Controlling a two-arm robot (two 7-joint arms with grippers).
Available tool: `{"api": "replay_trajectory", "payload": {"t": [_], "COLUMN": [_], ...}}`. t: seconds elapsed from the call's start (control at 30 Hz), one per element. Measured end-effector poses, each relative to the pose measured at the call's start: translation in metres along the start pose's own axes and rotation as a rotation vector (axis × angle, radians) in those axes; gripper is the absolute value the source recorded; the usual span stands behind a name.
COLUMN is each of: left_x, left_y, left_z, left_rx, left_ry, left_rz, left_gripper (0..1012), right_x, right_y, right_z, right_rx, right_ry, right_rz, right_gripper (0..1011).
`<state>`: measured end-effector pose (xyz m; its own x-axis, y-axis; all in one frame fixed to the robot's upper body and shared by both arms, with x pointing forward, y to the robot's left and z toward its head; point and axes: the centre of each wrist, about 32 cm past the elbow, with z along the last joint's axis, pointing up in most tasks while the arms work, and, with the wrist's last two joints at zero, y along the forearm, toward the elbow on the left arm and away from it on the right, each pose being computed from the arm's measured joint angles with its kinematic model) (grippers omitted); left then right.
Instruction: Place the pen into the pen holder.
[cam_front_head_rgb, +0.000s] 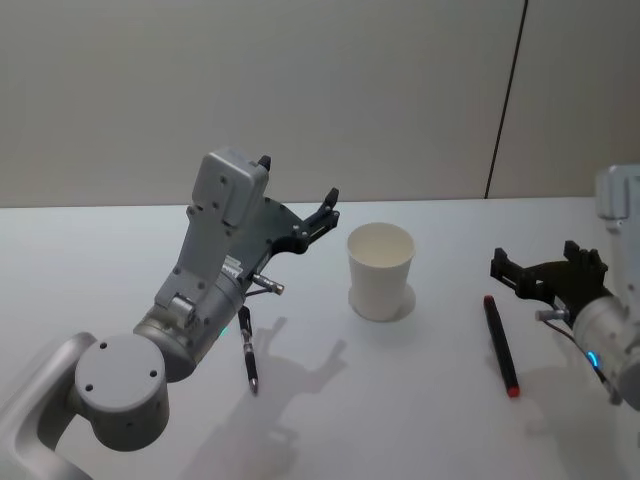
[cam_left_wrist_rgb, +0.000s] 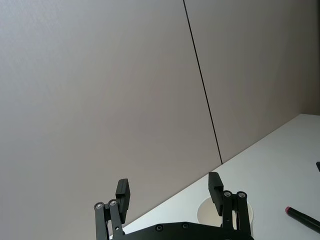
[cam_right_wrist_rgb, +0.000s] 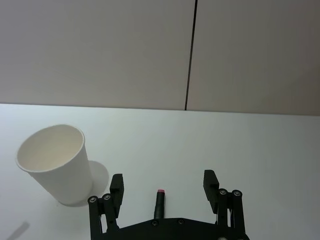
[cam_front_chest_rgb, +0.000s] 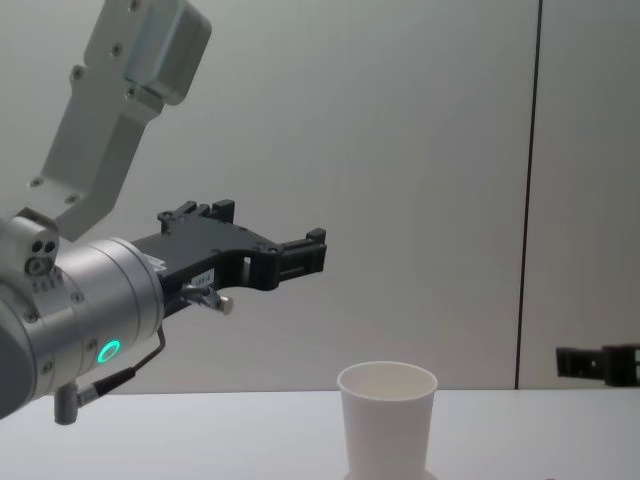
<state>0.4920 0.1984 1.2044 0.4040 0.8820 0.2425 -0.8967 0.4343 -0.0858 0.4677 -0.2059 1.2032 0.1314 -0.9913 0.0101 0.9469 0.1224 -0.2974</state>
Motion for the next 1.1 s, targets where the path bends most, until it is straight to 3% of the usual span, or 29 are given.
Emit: {"api": "replay_trajectory", "payload": {"t": [0.47, 1.1], "left_x": [0.0, 0.0], "left_y": [0.0, 0.0], "left_z": [0.0, 0.0], "left_rx": [0.0, 0.0], "left_ry": [0.0, 0.0], "left_rz": [0.0, 0.0], "left_gripper": [1003, 1003], "right_x": [-0.009, -0.023], "right_y": [0.034, 0.073], "right_z": [0.017, 0.023], "right_rx": [-0.177, -0.337], "right_ry": [0.024, 0.013], "right_rz": [-0.03, -0.06], "right_gripper": [1002, 1002]}}
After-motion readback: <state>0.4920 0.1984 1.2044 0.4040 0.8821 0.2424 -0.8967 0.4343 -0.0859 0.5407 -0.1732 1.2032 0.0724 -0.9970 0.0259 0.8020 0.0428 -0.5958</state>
